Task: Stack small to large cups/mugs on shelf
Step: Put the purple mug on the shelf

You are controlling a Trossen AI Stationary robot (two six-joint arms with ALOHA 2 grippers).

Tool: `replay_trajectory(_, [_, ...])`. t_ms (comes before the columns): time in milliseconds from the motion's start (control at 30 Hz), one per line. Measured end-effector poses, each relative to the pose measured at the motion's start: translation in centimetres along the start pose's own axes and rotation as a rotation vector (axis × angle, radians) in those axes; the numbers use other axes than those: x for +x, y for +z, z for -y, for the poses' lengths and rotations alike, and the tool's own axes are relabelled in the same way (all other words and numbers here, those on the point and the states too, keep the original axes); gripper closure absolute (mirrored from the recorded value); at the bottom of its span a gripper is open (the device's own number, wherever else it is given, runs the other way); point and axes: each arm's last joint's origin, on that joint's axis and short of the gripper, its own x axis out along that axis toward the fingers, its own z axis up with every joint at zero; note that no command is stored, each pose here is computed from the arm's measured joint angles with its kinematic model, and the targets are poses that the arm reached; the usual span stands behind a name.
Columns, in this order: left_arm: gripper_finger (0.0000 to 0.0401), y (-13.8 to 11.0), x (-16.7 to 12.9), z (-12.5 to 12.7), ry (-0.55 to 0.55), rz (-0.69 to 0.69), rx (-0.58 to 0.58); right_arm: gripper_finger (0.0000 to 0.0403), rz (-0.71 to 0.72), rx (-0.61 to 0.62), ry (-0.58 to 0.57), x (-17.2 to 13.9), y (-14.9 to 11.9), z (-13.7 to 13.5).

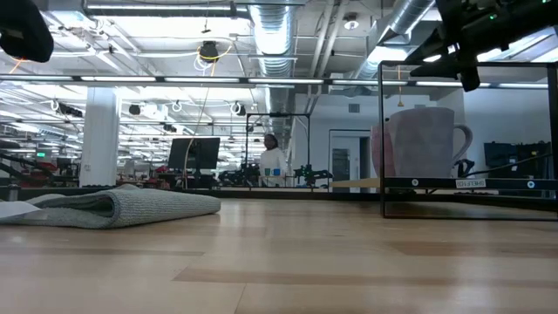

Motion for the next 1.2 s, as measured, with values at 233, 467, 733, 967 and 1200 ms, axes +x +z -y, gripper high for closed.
replay_trajectory(233, [0.0205, 0.22, 0.0, -0.05, -0.007, 0.028, 0.023, 0.0221, 0.0, 0.0, 0.0, 0.0, 0.0, 0.0])
replay_trajectory(467, [0.0205, 0.31, 0.08, -0.12, -0.004, 0.032, 0.025, 0.0222, -0.001, 0.0, 0.0, 0.01, -0.01, 0.0])
replay_trajectory(733, [0.0254, 0.3, 0.08, -0.13, -0.001, 0.03, 0.024, 0.022, -0.014, -0.002, -0.006, 0.03, -0.12, 0.05])
replay_trajectory(967, [0.0324, 0.29, 0.07, -0.14, 0.002, 0.029, 0.024, 0.0223, -0.035, -0.006, -0.015, 0.02, -0.33, 0.14])
replay_trajectory(1200, [0.0348, 0.24, 0.03, -0.37, 0.013, 0.031, 0.015, 0.022, -0.035, -0.006, -0.015, 0.02, -0.33, 0.14])
